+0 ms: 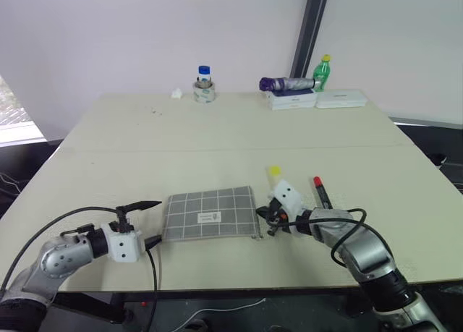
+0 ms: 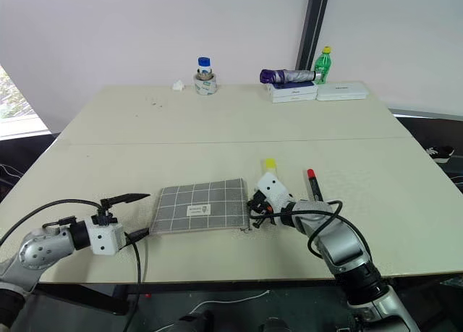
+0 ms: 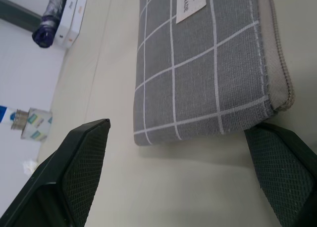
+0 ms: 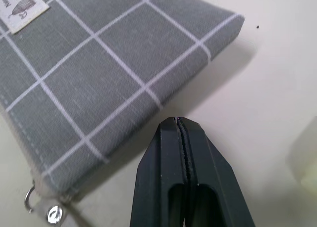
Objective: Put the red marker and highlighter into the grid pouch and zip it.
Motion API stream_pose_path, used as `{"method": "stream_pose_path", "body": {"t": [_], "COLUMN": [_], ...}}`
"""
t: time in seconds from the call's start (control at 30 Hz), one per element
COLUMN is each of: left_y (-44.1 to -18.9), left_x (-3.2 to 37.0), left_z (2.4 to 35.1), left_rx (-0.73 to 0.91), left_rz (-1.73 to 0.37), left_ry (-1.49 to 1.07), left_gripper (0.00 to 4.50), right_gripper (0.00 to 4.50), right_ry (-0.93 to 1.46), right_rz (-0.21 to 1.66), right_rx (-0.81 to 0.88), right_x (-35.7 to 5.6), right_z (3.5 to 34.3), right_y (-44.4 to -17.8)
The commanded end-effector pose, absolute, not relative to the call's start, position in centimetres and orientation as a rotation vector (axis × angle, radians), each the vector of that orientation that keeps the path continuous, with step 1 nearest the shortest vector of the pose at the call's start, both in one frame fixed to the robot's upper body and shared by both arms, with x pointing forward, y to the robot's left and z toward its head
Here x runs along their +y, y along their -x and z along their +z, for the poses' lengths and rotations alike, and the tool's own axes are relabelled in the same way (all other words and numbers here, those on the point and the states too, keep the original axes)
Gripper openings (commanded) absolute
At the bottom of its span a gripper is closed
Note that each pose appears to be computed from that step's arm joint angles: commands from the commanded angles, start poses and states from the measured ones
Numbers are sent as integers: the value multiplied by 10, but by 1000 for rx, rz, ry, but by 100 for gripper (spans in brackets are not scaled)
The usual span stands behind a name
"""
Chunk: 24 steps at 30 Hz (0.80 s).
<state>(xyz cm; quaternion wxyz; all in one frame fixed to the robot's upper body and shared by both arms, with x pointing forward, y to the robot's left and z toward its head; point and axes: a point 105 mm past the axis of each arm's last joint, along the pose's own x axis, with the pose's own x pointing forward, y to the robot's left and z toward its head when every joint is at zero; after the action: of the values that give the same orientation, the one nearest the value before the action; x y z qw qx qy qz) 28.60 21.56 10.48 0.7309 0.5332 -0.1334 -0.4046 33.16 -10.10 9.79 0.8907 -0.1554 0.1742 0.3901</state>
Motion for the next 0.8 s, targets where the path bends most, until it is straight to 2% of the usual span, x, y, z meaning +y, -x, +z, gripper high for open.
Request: {"method": "stream_pose_path", "body": {"t": [0.03,0.57,0.67,0.8], "left_y": [-282,-285,-283,-282], "left_x": [210,192,191,190], "left_z": [93,94,95,98], "left_rx": [-277,-337,-351,-376], "left_rz": [-958,-1018,-1024,-1026], "left_ry": [-1190,-1147,-1130,-1121], "left_gripper": [450,450,368,165], "right_gripper": [2,2,0,0], "right_ry": [341,373,378,380], "right_rz": [820,848,850,851], "right_rx": [317,298,296,293], "right_x": [-93,-80,-80,-80], "right_z": [109,111,111,111], "right_y": [-334,-342,-344,-345]}}
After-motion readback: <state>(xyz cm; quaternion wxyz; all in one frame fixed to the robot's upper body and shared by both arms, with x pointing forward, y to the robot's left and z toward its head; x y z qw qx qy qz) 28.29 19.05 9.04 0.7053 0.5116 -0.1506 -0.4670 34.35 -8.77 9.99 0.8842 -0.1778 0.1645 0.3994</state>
